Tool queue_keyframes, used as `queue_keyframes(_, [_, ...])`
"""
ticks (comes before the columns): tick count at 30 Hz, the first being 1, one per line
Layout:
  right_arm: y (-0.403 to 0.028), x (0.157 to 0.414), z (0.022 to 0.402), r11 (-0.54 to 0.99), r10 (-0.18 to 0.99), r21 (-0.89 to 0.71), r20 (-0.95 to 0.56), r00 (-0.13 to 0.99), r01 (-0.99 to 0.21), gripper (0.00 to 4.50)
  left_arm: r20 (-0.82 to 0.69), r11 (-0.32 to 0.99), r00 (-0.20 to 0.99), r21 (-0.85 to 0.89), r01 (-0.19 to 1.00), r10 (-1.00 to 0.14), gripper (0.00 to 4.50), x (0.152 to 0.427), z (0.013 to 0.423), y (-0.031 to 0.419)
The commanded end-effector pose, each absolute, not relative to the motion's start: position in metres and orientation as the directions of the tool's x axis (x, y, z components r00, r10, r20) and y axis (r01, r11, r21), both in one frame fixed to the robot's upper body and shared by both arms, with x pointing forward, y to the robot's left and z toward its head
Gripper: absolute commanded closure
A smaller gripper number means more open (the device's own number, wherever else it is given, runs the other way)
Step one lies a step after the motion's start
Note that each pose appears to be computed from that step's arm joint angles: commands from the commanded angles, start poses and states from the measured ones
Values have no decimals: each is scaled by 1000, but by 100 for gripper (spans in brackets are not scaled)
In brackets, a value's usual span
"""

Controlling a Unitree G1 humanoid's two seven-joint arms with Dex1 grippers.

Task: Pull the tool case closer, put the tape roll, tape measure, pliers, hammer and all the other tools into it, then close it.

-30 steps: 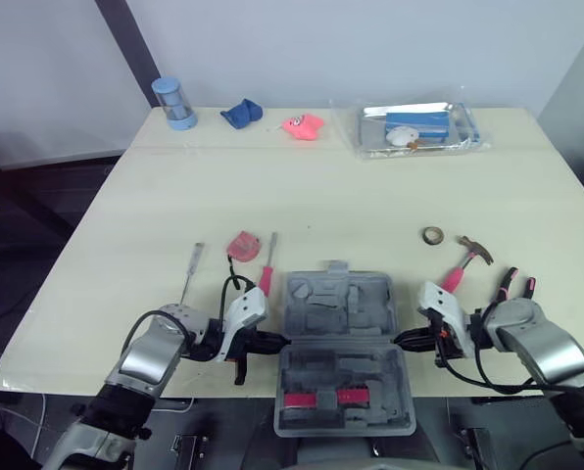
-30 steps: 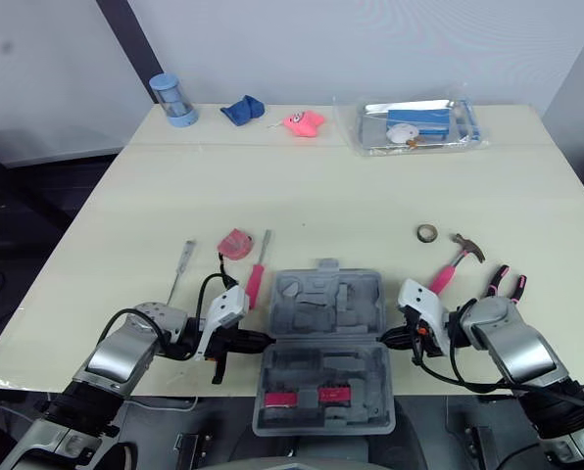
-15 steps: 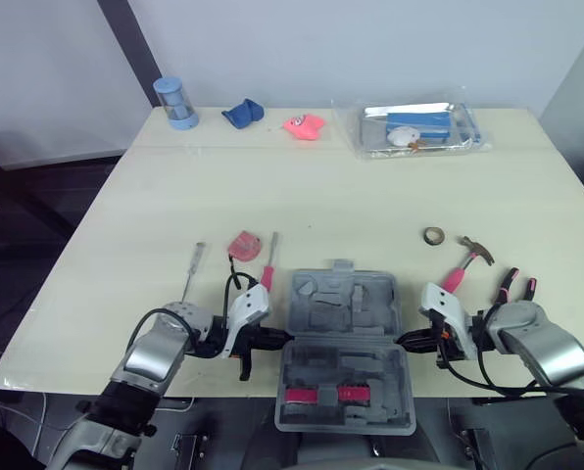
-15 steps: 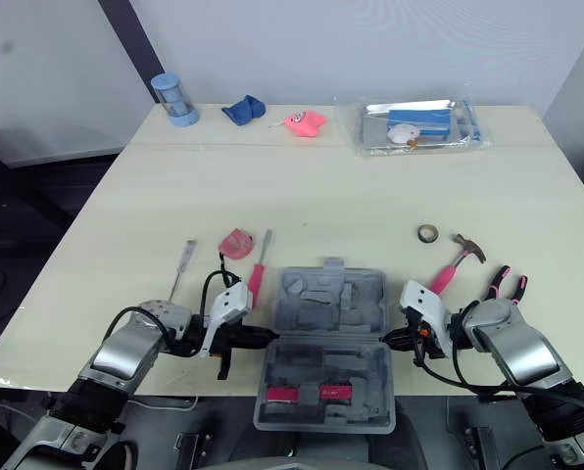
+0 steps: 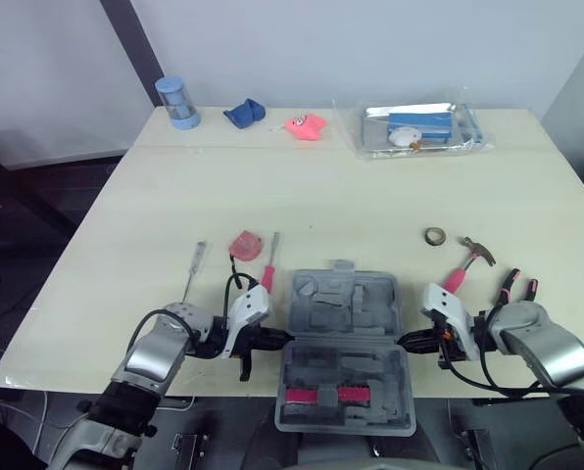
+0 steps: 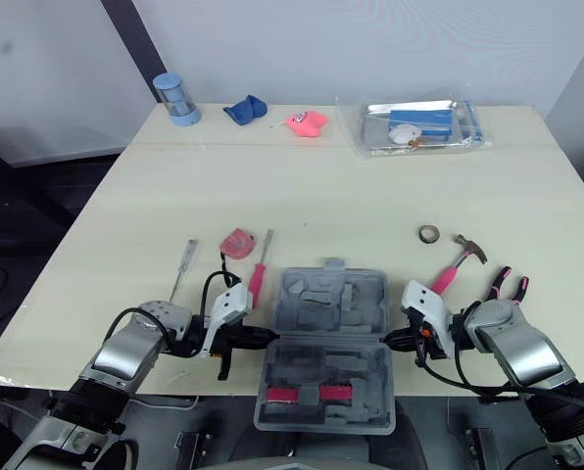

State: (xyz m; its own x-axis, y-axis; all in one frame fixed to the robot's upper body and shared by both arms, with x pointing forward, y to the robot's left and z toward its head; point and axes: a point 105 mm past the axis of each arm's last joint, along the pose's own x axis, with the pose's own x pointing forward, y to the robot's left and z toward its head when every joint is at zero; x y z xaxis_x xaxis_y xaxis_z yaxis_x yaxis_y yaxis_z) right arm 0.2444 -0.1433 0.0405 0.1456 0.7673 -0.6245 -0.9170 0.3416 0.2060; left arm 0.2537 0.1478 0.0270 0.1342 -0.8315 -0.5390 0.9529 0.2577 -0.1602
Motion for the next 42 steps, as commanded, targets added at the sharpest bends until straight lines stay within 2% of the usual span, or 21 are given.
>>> queue_keyframes(1, [-148, 245, 45, 348, 770, 191, -616, 164, -918, 439, -542, 257, 133, -158, 954, -830, 450, 252, 26, 150])
queue_keyframes(12, [-173, 247, 47, 430, 740, 155, -625, 249, -889, 439, -526, 276, 155, -159, 948, -836, 450, 252, 32, 156])
queue_keyframes(18, [-185, 249, 55, 468, 753, 83, -559, 348, -880, 439, -506, 295, 196, -124, 947, -840, 450, 251, 41, 162])
queue_keyframes(21, [-192, 247, 68, 515, 783, 18, -418, 461, -857, 439, -425, 344, 277, -88, 935, -862, 450, 252, 57, 166])
queue_keyframes(26, [-215, 242, 82, 637, 725, -40, -307, 616, -769, 439, -206, 459, 443, -36, 888, -872, 450, 253, 93, 182])
queue_keyframes(31, [-250, 227, 89, 750, 613, -124, -237, 753, -650, 439, -200, 612, 596, -25, 791, -778, 450, 242, 94, 219])
queue_keyframes(34, [-283, 214, 85, 837, 490, -143, -235, 839, -529, 439, -205, 714, 695, -32, 699, -689, 450, 232, 91, 250])
queue_keyframes(38, [-315, 195, 80, 902, 381, -126, -222, 898, -414, 450, -210, 807, 784, -42, 589, -584, 264, 221, 85, 281])
queue_keyframes(39, [-322, 189, 78, 911, 356, -128, -229, 906, -391, 450, -216, 827, 803, -43, 561, -556, 254, 217, 82, 289])
queue_keyframes(40, [-330, 181, 74, 923, 330, -121, -237, 914, -365, 450, -224, 852, 826, -43, 522, -517, 187, 213, 80, 300])
queue_keyframes(41, [-337, 174, 71, 935, 300, -116, -243, 923, -335, 426, -233, 874, 846, -42, 483, -479, 175, 208, 76, 310])
queue_keyframes(42, [-342, 169, 70, 942, 281, -113, -245, 928, -315, 400, -239, 888, 858, -40, 458, -454, 143, 206, 74, 317])
